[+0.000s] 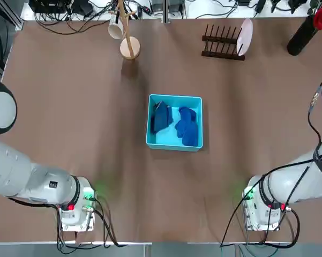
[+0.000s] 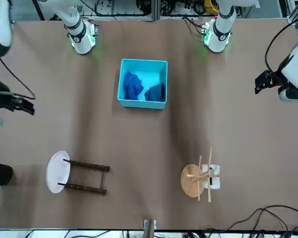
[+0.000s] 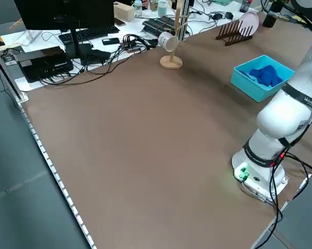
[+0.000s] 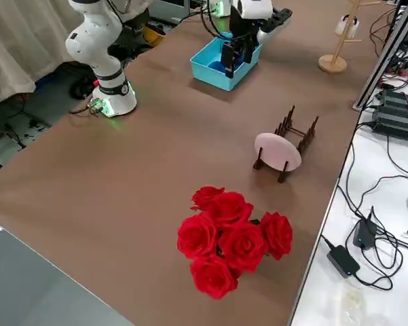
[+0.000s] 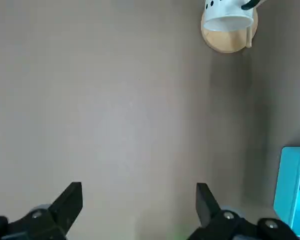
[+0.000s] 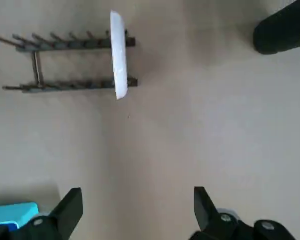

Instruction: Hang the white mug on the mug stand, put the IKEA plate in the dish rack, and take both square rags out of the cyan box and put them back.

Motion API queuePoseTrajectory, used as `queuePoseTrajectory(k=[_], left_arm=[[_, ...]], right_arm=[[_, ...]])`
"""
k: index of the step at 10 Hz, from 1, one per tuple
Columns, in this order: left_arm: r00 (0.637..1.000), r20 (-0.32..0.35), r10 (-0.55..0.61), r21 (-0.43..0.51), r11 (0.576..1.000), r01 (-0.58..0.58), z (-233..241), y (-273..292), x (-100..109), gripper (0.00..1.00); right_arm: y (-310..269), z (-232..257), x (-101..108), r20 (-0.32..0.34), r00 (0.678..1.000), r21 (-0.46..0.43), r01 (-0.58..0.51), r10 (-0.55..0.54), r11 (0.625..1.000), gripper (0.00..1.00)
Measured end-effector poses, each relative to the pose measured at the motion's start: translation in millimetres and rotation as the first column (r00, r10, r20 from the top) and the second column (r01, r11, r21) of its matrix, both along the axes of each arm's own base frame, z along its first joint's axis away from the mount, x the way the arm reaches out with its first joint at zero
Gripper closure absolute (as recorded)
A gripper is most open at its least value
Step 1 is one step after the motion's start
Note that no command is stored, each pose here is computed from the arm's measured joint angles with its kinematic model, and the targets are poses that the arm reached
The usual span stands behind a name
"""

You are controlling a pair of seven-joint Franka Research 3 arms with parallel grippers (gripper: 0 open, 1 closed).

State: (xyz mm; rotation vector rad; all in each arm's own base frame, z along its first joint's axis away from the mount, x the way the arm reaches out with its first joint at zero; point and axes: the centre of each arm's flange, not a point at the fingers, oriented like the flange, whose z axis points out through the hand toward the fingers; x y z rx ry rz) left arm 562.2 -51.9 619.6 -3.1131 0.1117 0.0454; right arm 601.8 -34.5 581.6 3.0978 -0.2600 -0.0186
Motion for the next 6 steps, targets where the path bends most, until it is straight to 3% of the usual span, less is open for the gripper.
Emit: queuePoseTrajectory(k=[2,6], left_arm=[[1.0,0.0,0.0,0.0,1.0,0.0,0,0,0,0.0],[1.0,-0.002,0.0,0.0,1.0,0.0,-1,0,0,0.0]], right_arm=[[-21,22,0,0.047,0.998,-0.004,0.031,-0.031,0.999,0.01],[-24,29,1,0.058,0.998,0.003,-0.004,0.003,1.0,0.01]])
